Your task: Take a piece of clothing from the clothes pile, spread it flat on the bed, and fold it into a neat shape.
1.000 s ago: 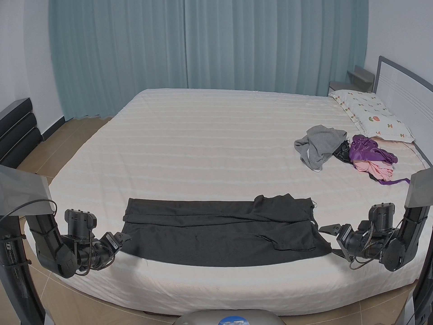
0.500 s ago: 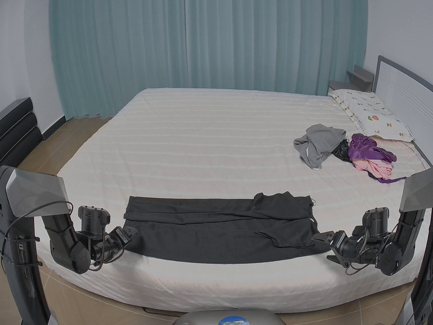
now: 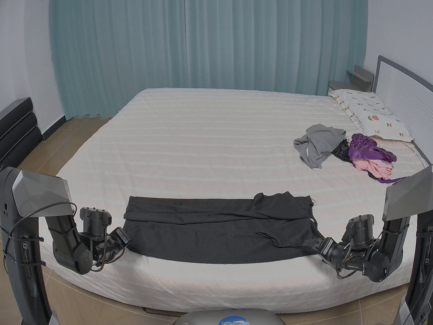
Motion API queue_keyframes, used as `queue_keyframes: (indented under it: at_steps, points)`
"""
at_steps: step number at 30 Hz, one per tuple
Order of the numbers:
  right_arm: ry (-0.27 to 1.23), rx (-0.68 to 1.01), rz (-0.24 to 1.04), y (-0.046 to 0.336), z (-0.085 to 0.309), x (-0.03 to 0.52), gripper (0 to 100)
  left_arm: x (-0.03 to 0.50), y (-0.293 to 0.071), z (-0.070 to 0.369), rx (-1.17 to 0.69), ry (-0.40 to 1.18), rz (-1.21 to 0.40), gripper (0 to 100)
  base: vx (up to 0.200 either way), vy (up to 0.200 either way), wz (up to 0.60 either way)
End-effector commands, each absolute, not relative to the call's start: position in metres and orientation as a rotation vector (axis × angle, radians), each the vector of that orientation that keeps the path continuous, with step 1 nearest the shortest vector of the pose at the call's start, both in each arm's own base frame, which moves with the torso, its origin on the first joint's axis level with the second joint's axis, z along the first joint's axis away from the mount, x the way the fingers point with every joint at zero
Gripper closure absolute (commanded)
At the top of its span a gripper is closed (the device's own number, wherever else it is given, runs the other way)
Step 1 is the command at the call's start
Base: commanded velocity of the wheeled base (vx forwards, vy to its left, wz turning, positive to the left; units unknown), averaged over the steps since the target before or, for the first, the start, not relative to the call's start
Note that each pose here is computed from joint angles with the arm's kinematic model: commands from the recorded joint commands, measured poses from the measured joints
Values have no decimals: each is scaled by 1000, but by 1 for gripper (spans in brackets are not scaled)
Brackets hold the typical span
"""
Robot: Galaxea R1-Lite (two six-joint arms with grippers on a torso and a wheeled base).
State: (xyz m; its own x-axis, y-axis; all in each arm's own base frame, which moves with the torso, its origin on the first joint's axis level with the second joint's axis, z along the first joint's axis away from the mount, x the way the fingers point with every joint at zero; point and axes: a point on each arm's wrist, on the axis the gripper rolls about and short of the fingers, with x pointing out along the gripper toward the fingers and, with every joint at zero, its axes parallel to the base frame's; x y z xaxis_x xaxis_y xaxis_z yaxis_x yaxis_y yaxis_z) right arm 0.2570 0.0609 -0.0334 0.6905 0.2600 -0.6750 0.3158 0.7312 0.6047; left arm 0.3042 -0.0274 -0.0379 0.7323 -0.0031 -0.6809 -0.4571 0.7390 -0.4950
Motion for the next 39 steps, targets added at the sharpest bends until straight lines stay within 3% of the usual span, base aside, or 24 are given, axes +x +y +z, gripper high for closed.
queue_keyframes:
  at_steps: [1, 14, 15, 39]
  points:
    - [860, 757, -35, 67, -44, 258, 0, 303, -27, -39, -705, 720, 279, 100, 0, 0, 0]
    - [809, 743, -17, 71, -49, 280, 0, 301, -27, -39, -706, 725, 280, 100, 0, 0, 0]
    - [809, 741, -18, 71, -50, 281, 100, 301, -27, -39, -706, 725, 280, 100, 0, 0, 0]
    - [820, 740, -17, 58, -29, 255, 100, 293, -16, -20, -683, 692, 286, 100, 0, 0, 0]
